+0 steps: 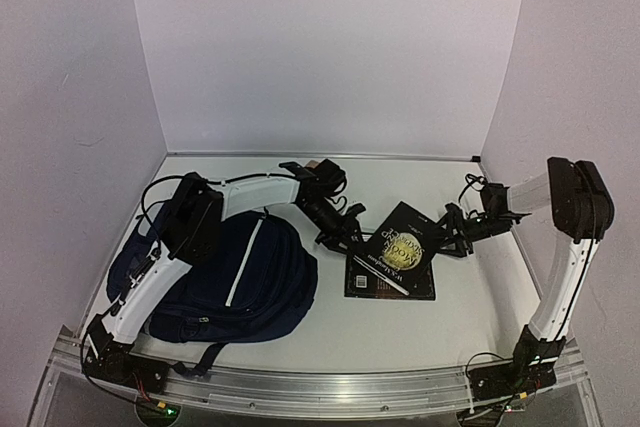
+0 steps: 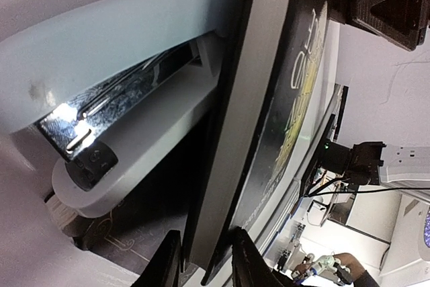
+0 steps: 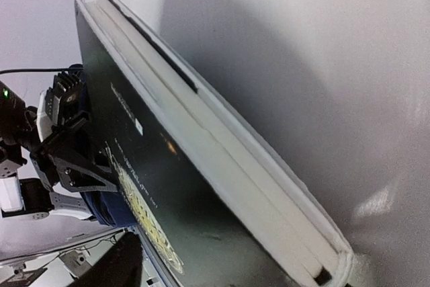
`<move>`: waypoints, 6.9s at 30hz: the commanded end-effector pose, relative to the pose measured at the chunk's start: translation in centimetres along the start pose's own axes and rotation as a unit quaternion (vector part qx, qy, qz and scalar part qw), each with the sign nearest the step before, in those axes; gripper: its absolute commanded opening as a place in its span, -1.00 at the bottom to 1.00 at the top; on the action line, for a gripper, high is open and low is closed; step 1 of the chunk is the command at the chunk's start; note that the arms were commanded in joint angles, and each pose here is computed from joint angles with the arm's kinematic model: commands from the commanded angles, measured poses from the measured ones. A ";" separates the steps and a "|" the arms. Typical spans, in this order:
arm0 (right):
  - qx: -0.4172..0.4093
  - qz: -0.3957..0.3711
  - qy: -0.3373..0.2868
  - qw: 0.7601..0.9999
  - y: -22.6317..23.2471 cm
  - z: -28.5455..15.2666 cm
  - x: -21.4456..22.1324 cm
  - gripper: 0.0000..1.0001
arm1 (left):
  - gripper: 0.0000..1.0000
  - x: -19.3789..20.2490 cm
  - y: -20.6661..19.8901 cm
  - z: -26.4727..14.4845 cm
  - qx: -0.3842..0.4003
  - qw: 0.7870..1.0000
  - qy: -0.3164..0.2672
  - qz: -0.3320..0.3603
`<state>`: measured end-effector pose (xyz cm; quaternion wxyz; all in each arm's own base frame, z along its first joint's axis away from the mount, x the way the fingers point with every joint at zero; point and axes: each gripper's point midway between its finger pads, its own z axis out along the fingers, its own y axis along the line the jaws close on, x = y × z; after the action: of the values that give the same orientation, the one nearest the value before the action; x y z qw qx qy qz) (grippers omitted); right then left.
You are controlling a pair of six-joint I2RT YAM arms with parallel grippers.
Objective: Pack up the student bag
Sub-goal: Pick up the book from the center of the board, then place the book in the student bag.
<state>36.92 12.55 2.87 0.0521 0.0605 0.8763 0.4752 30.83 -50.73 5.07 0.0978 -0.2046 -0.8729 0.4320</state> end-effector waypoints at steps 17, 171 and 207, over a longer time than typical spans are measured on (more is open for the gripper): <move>-0.047 -0.171 -0.095 0.979 13.5 -6.4 -2.4 -1.00 | 0.30 -0.6 -2.9 -7.8 -0.051 0.995 -0.080 0.034; -0.175 -0.238 0.016 0.955 28.2 -0.5 8.0 -1.00 | -1.00 10.3 -3.4 -25.0 -0.497 0.842 -0.206 -0.042; -0.196 -0.170 0.016 0.966 29.6 16.9 10.1 -1.00 | -0.99 8.8 -12.6 -30.7 -0.141 0.896 -0.420 0.024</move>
<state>29.88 41.06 13.69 0.1036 -0.0849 0.8247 0.5495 28.91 -29.86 25.18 -0.2239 -0.0211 -0.9473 0.2280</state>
